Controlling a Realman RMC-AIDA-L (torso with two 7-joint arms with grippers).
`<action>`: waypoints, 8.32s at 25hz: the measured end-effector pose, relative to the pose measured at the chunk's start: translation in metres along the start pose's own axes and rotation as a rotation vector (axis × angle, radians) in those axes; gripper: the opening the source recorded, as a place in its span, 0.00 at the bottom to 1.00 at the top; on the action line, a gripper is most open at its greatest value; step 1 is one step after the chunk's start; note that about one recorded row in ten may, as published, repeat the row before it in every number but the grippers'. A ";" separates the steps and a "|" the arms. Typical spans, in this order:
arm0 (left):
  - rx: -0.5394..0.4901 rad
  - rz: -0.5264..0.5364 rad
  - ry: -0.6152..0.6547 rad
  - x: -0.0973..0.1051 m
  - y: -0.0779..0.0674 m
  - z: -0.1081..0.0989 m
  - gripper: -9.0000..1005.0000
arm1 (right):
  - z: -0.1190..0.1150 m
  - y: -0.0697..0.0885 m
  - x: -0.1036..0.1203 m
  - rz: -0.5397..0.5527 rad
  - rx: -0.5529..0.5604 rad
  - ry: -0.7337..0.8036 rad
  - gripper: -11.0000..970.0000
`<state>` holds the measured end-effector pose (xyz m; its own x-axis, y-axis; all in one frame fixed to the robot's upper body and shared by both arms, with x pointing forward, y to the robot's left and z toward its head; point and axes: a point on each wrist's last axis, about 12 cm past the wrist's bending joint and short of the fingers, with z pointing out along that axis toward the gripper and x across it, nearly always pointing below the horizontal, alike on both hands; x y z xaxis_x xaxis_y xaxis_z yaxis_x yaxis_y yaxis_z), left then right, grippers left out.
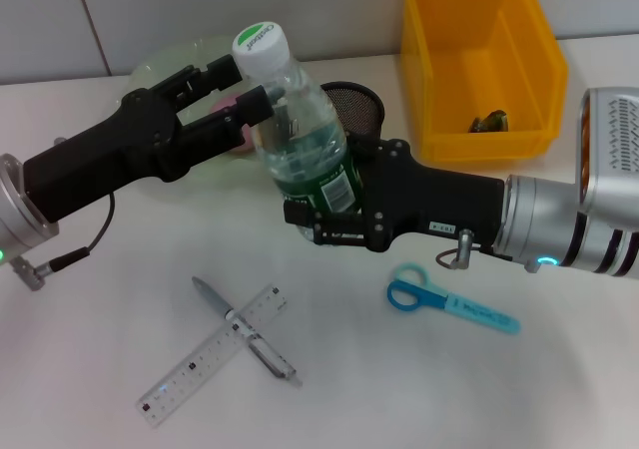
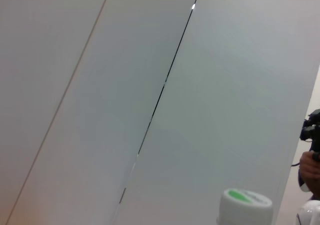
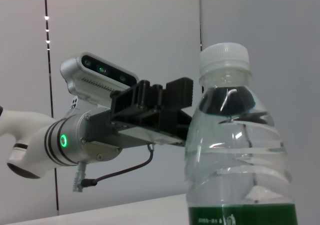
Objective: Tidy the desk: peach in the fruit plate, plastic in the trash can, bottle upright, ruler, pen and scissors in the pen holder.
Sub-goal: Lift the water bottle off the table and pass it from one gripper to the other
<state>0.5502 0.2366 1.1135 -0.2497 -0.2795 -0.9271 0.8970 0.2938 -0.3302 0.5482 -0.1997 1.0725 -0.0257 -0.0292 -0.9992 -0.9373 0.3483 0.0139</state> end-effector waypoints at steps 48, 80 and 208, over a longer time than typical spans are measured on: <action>0.033 0.047 -0.039 0.006 -0.005 0.005 0.69 | 0.006 0.009 0.006 0.049 -0.034 0.005 0.80; 0.039 0.047 -0.036 0.006 -0.006 0.007 0.60 | 0.005 0.009 0.007 0.054 -0.037 0.008 0.80; 0.043 0.106 -0.026 -0.004 -0.002 0.008 0.45 | 0.011 0.003 0.029 0.055 -0.028 0.270 0.79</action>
<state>0.5523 0.2301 1.1186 -0.1437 -0.2729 -0.9512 0.9329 0.2834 -0.2222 0.5483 -0.1894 1.0434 -0.1649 -0.2610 -0.9512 -0.9412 0.3300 0.0726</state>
